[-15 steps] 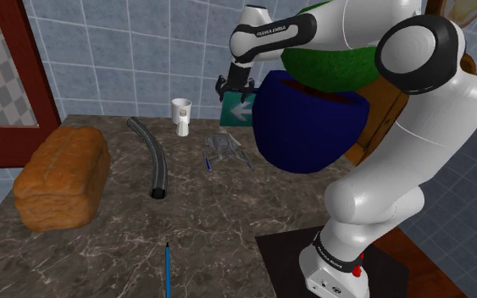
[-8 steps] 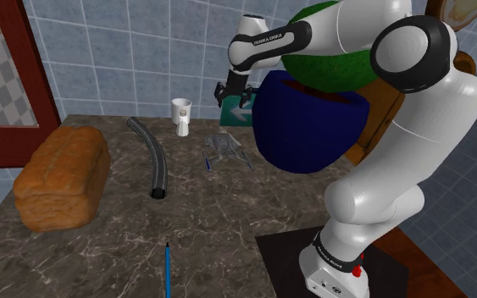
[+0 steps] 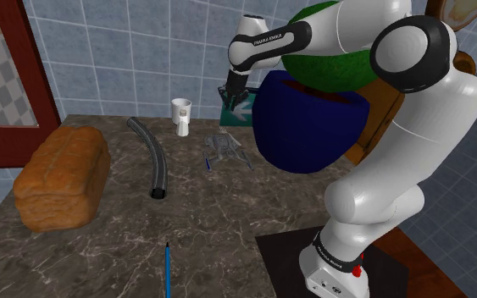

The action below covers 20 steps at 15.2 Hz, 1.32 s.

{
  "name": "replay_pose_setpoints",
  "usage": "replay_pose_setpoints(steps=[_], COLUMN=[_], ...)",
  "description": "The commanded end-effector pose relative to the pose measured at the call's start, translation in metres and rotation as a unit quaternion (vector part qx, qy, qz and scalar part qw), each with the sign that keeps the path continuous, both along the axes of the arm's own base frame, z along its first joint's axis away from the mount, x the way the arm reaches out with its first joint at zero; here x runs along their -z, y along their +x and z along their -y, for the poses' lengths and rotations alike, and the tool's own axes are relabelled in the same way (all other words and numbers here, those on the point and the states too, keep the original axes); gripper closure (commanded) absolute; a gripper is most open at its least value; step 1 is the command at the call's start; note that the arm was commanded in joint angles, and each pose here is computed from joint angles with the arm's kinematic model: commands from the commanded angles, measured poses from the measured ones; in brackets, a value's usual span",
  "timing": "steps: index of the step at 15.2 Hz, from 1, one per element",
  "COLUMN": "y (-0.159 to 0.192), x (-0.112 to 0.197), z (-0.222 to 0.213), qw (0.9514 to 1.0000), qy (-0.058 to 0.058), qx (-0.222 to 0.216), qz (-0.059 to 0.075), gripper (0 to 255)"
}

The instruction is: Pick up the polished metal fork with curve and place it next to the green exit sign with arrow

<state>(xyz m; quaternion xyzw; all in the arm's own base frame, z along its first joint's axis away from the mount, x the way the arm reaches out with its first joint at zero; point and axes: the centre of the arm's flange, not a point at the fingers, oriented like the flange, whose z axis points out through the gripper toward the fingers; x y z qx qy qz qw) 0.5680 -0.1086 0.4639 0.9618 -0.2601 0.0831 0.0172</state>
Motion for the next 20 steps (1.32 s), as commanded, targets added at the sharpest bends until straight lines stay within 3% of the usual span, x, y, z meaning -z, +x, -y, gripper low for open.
replay_pose_setpoints(steps=[1,7,8,15,20], y=[0.0,0.0,0.0,0.018,0.02], x=[0.0,0.0,0.0,0.088,0.115], z=[0.0,0.0,0.0,0.017,0.018], qw=[1.0,1.0,1.0,0.9989,0.9989], qy=[0.0,0.0,0.0,0.017,0.017], qx=[0.0,0.0,0.0,-0.026,-0.026], qz=[0.0,0.0,0.0,-0.036,-0.036], gripper=[255,255,0,0,0])
